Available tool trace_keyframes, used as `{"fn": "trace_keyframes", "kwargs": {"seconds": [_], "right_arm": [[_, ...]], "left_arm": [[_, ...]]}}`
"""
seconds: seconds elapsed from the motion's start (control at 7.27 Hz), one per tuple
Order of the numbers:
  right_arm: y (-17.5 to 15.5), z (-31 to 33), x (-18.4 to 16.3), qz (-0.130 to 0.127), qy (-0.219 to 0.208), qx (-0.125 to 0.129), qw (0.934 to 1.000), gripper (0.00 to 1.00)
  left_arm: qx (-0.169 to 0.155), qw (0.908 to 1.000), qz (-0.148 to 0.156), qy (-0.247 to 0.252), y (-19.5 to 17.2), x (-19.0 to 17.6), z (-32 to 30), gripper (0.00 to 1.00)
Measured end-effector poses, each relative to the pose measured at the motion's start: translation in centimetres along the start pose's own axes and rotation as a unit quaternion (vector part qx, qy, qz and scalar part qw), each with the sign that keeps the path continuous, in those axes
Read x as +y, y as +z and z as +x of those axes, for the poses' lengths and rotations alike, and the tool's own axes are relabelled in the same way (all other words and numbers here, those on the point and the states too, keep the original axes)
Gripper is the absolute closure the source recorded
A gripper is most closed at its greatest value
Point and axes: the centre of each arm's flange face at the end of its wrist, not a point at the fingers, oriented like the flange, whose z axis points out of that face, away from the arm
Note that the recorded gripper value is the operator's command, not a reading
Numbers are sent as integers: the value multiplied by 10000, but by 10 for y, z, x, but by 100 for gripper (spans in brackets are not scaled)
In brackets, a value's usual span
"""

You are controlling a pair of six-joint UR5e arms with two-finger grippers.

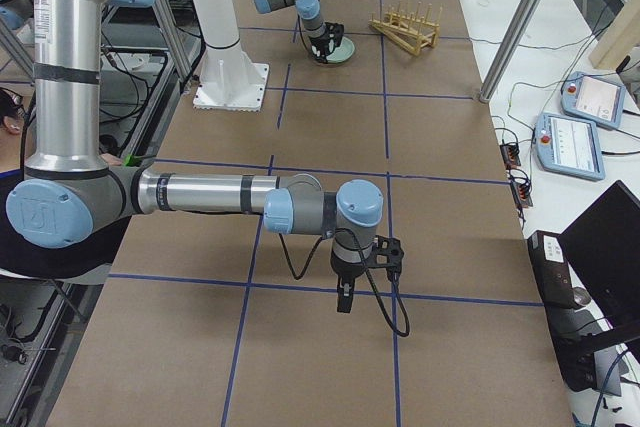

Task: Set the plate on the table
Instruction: 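Swing the plate toward the robot and lower it flat onto the table, then open the left gripper and withdraw it from the plate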

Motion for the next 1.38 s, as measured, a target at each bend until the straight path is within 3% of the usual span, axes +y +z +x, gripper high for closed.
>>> {"fn": "trace_keyframes", "kwargs": {"seconds": [0.41,0.69,0.96,1.1,1.24,1.38], "right_arm": [[0,0,0,0,-7,-2,10000,0],[0,0,0,0,-8,-3,10000,0],[0,0,0,0,-6,-1,10000,0],[0,0,0,1,-3,0,10000,0],[0,0,0,0,-2,0,10000,0],[0,0,0,0,-5,0,10000,0]], "left_arm": [[758,9969,61,185,-89,-124,-124,0],[1101,9925,206,497,-118,-169,-244,0],[1257,9868,210,995,-83,-172,-393,0],[1365,9852,33,1038,-57,-166,-478,0],[1445,9849,-133,940,-33,-139,-557,0],[1310,9883,-264,737,-13,-102,-620,0]]}}
